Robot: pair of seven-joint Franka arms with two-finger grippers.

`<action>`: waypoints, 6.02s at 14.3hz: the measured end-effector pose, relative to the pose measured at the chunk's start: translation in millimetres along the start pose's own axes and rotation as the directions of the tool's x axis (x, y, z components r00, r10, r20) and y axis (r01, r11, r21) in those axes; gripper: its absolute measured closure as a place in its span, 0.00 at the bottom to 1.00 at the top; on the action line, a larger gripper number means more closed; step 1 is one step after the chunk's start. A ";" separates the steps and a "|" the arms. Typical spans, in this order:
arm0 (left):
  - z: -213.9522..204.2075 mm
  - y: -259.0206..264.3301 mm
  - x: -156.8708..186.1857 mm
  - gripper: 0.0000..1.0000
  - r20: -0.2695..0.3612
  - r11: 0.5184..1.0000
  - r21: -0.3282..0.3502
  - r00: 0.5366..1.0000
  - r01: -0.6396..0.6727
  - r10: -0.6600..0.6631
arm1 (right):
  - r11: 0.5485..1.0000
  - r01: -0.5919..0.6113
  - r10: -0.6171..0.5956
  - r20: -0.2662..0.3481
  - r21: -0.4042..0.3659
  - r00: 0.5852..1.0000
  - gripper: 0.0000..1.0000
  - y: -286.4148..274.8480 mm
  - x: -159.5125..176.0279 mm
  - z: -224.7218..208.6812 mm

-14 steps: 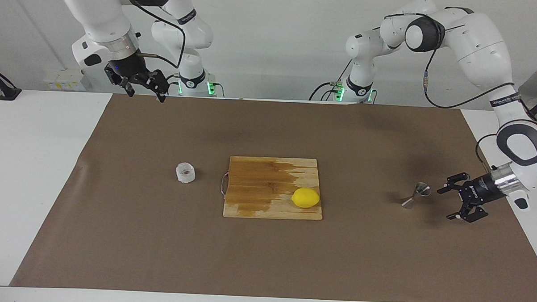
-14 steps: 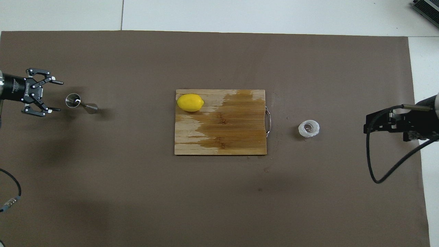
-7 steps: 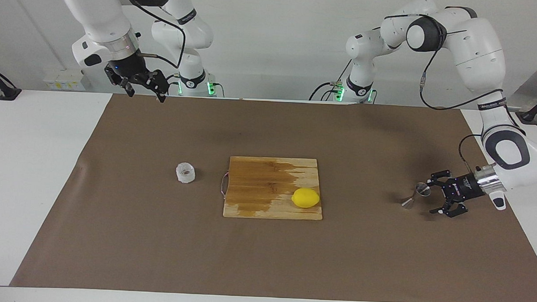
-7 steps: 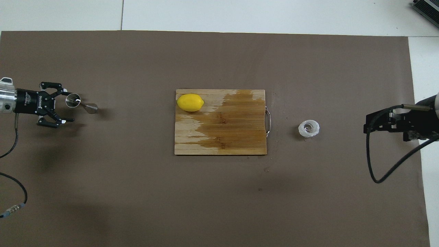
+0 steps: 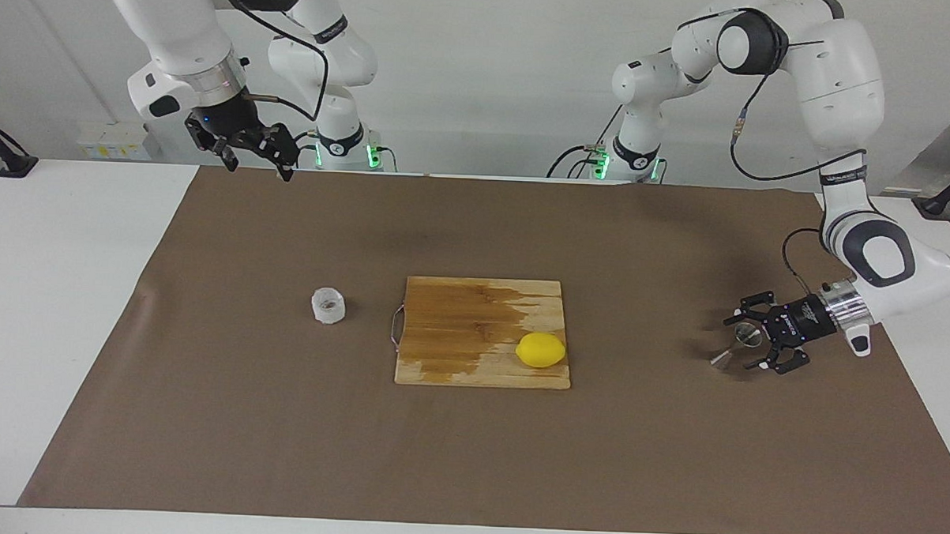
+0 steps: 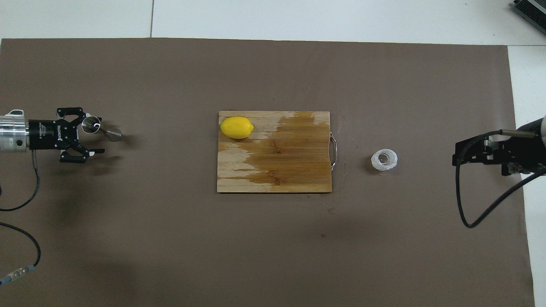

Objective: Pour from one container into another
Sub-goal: 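Close the left gripper around the silver cup, then lift the silver cup with the left gripper over the wooden board, then lower the silver cup onto the board and open the left gripper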

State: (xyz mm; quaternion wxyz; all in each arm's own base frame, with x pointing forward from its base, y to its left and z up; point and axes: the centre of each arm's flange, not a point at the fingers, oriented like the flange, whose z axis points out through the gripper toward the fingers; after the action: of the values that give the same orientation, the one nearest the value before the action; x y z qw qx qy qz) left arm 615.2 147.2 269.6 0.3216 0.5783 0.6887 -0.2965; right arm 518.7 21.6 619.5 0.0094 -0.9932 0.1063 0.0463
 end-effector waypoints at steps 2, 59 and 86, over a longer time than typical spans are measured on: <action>-1.1 -1.1 0.8 0.01 0.035 0.999 -0.042 0.999 0.027 -0.026 | 1.000 0.000 0.000 0.000 0.000 1.000 0.00 0.0 0.0 0.0; 319.9 -183.0 -295.1 0.79 0.297 0.918 -0.282 0.935 0.281 -0.195 | 1.000 0.000 0.000 0.000 0.000 1.000 0.00 0.0 0.0 -0.1; 302.1 -179.2 -307.4 0.00 -0.019 0.918 -0.338 0.977 -0.208 0.214 | 1.000 0.000 0.000 0.000 0.000 1.000 0.00 0.0 0.0 -0.1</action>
State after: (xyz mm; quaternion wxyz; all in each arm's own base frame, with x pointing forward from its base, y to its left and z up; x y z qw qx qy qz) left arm 506.7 -302.6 331.2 0.4524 0.5827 0.6599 -0.1426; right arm 518.7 21.6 619.7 0.0094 -0.9932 0.1063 0.0462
